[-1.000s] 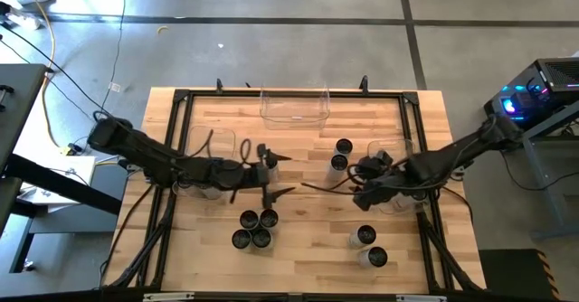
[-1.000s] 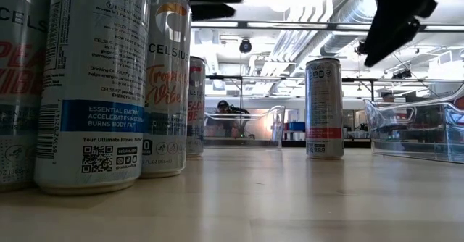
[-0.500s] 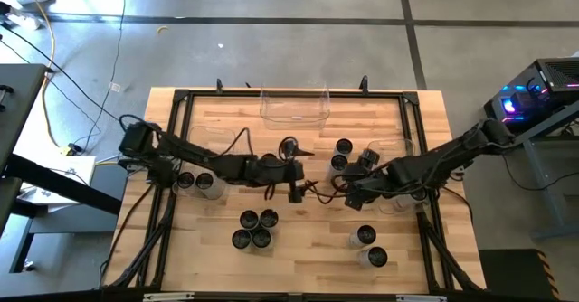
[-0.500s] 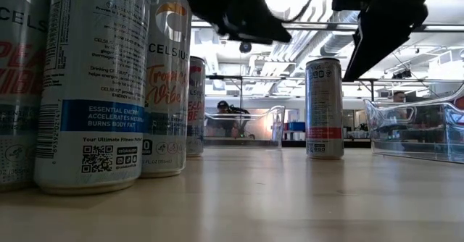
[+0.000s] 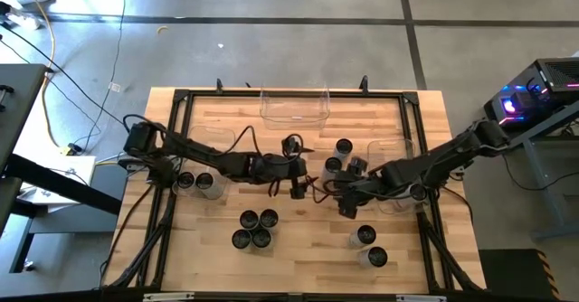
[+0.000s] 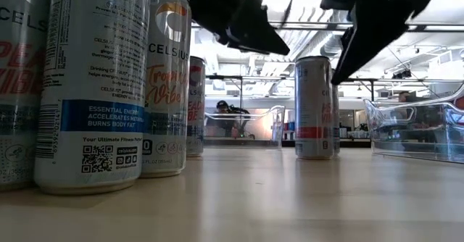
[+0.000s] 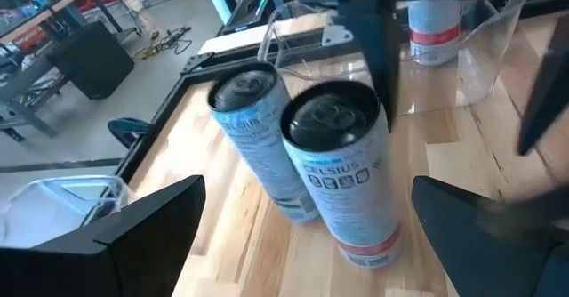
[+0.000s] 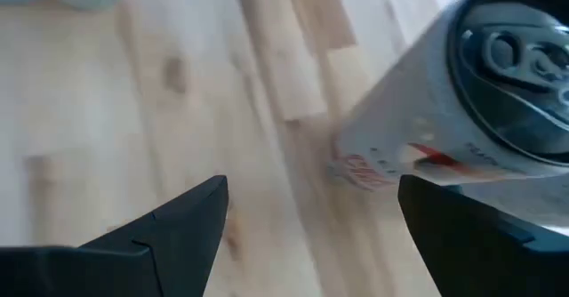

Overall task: Sort soda cans
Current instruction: Put the white-pink soda can into the right transparent bin

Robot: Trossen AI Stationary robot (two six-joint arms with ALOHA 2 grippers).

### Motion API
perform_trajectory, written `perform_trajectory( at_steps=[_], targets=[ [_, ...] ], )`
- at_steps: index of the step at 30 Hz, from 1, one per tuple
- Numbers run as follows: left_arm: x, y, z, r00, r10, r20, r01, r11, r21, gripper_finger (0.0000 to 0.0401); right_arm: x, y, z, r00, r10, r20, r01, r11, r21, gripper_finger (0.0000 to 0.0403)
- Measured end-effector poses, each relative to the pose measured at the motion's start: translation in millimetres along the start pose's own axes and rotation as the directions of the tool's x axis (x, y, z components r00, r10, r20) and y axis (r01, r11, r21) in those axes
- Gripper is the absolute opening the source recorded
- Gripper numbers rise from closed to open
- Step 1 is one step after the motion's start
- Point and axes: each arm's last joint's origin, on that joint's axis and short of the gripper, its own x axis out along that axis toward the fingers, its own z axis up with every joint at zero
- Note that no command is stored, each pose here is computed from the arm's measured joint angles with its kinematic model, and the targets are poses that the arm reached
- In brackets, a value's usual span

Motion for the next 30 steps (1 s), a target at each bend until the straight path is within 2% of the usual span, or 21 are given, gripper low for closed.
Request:
perform_trajectory(
  at_steps=[8,10,15,22,26,30],
  targets=[
    [-7.3,2.3,2.2,1.0,-0.011,-0.028,0.011,1.0,0.015,0.0394,-24.0,4.3,-10.1,0.994,0.103,-0.034,-0.101,0.993,0.054,0.0325],
    [-4.0,1.3,-0.1,0.999,-0.041,-0.026,0.041,0.999,0.006,0.0394,-30.5,2.0,-16.5,0.994,0.086,-0.069,-0.081,0.995,0.064,0.0325],
    [8.4,1.3,-9.3,0.998,-0.047,-0.032,0.047,0.999,0.0,0.0394,-32.9,-10.2,-22.6,0.994,-0.07,-0.09,0.077,0.994,0.078,0.0325],
    [28.7,2.9,-22.6,1.0,-0.016,-0.018,0.016,1.0,0.012,0.0394,-14.1,-15.2,-11.2,0.998,-0.036,0.051,0.032,0.996,0.08,0.0325],
    [32.3,4.6,-25.8,0.999,0.02,-0.027,-0.019,1.0,0.021,0.0394,-8.1,-25.4,-7.7,0.995,-0.076,0.059,0.067,0.988,0.142,0.0325],
    [33.6,7.1,-24.7,1.0,0.03,-0.01,-0.03,0.999,0.012,0.0394,-7.1,-28.6,-5.1,0.992,-0.101,0.076,0.091,0.988,0.123,0.0325]
  ],
)
